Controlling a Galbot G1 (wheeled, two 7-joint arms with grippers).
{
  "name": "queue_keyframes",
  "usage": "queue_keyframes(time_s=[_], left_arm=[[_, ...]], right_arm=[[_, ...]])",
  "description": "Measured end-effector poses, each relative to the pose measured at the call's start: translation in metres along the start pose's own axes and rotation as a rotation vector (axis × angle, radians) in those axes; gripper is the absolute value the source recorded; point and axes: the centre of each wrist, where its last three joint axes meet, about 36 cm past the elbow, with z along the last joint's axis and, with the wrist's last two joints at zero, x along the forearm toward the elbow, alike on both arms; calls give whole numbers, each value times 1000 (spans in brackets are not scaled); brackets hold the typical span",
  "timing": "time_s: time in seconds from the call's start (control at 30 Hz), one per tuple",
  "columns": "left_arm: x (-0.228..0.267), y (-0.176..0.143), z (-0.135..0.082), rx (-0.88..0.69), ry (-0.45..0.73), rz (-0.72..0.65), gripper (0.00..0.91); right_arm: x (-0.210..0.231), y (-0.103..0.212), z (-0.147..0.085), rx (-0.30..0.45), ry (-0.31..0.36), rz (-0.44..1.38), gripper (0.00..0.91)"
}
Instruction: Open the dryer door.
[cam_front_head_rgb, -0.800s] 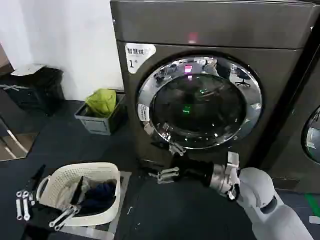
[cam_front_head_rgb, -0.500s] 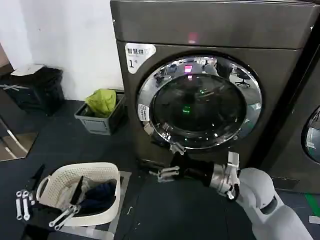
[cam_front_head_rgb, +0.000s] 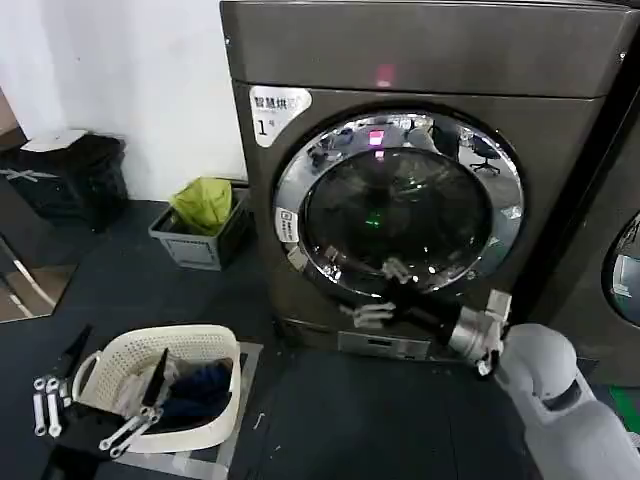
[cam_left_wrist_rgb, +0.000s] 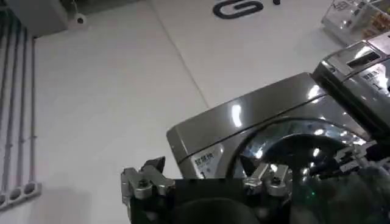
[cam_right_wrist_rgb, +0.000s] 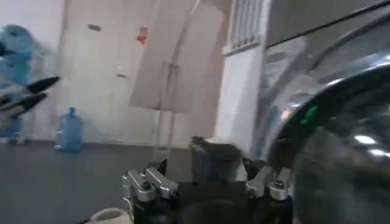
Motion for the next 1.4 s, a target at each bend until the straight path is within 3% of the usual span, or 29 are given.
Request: queue_keyframes(time_s=[0.37,1.4], left_arm=[[0,1,-1,-1,-3,-3,907],[-2,1,-2,-1,-9,-3,907]], right_arm=[[-31,-2,17,-16,36,31,907],[-103,-13,21,10,61,-32,907]])
